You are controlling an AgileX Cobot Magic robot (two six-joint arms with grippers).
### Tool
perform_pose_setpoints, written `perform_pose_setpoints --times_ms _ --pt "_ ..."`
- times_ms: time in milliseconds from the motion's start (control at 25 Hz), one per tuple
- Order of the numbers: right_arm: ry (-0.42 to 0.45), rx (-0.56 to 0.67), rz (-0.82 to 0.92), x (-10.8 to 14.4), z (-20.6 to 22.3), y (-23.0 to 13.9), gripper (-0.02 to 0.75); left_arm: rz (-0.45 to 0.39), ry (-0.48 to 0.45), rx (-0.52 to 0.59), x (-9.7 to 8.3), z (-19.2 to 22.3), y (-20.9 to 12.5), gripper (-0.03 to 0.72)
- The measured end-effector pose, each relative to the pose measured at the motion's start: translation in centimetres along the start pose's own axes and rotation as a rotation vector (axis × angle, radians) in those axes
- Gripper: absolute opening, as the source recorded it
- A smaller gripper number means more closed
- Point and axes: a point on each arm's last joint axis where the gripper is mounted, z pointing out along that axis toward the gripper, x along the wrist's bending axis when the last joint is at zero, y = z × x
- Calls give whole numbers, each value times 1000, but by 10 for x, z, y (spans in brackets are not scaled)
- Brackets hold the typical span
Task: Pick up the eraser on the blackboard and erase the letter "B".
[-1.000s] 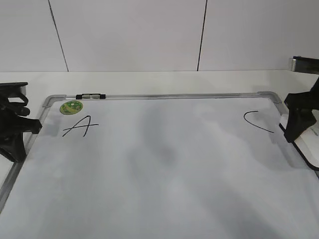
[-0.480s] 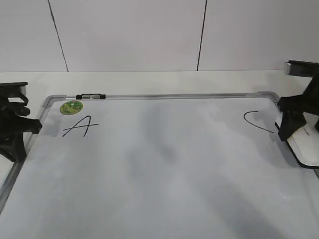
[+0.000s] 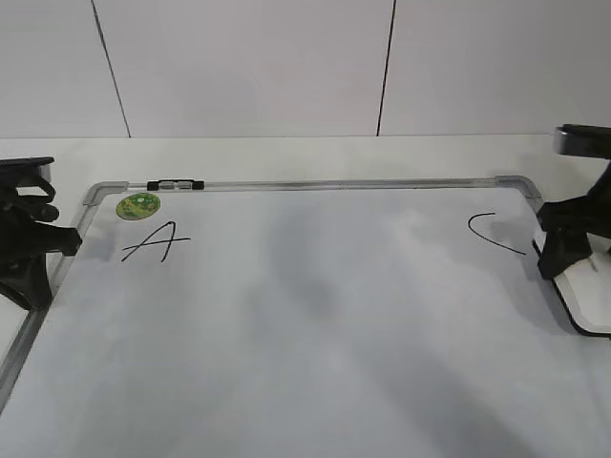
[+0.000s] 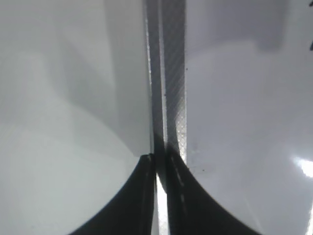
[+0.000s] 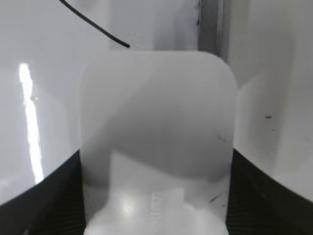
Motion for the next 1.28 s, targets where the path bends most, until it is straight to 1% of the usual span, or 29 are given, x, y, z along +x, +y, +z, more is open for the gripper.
perform_pose_setpoints --times_ms 320,680,1280 --pt "1 -17 -20 0 1 -1 545 -4 -4 0 0 0 0 42" --pt "29 -10 -12 2 6 0 545 -5 -6 -4 -1 0 0 42" --pt "18 -7 -27 1 7 0 545 -6 -7 -6 -1 0 0 42"
